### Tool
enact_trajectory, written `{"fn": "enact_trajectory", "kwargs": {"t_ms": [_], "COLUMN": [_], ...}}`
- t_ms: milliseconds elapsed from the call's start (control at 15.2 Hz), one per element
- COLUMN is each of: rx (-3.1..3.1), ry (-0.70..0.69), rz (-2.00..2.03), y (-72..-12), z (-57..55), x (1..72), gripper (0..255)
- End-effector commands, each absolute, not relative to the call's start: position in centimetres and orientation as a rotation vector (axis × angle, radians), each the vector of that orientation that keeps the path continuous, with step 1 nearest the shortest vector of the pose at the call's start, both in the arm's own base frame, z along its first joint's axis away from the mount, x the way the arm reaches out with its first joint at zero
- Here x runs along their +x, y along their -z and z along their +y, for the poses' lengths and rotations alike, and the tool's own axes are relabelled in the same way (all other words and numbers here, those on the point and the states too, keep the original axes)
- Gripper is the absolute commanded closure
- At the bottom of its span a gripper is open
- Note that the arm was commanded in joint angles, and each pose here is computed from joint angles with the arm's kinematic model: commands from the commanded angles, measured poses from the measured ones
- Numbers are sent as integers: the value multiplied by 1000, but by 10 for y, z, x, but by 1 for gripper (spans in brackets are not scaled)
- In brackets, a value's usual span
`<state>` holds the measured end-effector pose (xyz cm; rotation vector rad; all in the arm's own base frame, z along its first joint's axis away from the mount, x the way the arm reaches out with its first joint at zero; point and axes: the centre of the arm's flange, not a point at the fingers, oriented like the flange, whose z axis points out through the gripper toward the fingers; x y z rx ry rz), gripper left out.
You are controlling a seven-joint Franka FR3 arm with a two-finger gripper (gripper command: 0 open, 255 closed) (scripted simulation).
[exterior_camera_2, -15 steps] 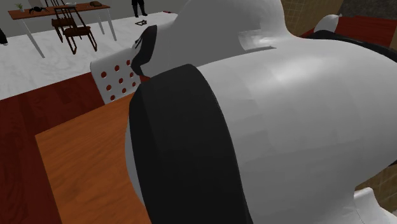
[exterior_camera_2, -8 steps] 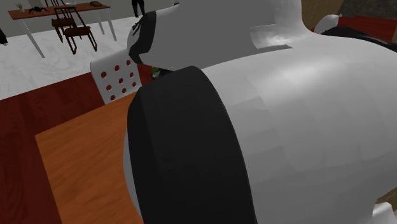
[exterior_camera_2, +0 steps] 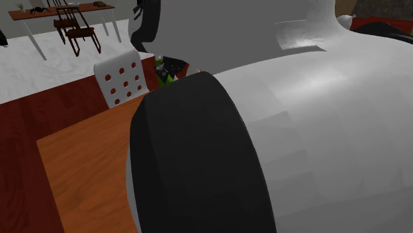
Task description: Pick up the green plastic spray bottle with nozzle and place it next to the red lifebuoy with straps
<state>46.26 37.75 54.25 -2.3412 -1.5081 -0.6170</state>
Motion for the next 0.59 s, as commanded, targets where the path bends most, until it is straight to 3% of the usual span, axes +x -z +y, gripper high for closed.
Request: {"fn": "enact_trajectory", "kwargs": {"t_ms": [0, 528], "rx": [-2341, -2341], "ry": [617, 617], "rz": [-1508, -1508], "y": [-554, -596], "z": [378, 378], "x": [463, 463], "gripper": [255, 255]}}
